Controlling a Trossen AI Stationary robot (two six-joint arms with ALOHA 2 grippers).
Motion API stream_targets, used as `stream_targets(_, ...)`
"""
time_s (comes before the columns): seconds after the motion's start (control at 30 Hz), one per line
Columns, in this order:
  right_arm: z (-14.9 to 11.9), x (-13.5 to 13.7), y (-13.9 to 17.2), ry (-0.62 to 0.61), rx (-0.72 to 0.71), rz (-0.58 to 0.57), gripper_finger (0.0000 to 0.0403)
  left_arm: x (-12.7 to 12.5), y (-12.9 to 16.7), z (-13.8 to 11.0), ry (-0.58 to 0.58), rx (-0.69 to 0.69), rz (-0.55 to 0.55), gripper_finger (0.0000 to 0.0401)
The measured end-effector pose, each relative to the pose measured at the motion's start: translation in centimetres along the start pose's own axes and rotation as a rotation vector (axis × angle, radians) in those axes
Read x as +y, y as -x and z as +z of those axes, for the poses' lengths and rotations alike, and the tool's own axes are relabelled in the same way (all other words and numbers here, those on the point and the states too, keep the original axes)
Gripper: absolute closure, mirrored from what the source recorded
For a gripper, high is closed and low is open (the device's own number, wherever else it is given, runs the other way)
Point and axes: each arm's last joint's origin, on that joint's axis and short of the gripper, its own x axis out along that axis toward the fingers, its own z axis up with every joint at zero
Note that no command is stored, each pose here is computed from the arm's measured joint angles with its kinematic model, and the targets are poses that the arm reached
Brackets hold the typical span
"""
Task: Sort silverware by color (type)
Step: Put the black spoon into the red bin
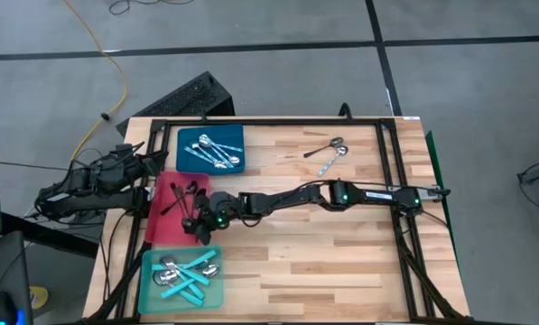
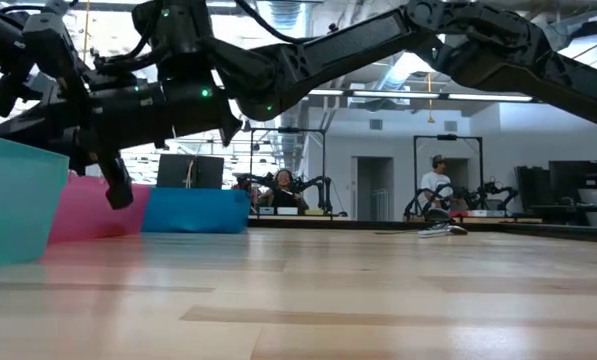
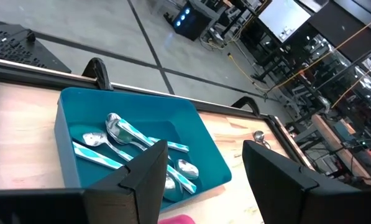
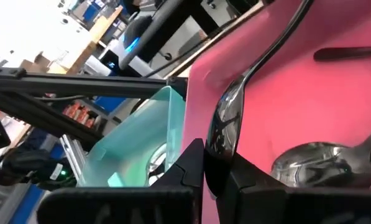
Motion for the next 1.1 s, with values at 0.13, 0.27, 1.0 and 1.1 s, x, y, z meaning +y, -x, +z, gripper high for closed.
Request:
stream_targets(0.13,0.1,-0.5,0.1,0.002,0.007,-0.037,0.0364,0.1,0.0,0.0,-0.006,0.003,0.007,0.0207)
stream_targets(0.27,0.3,-1.0,0.3,-0.002,-0.002,-0.086,0.0364,0.2,0.0,-0.1,-0.017,0.009,0.016,0.0207)
stream_targets(1.0,1.1,-2.9,0.7,0.042,-0.03,-0.173,0.0364,0.4,0.0,-0.2,-0.036,0.012,0.04,0.0207)
stream_targets(1.1,1.2,-3.2,0.8,0.048,-0.035,-0.181,0.0364,0.4,0.0,-0.2,-0.032,0.014,0.038,0.0207)
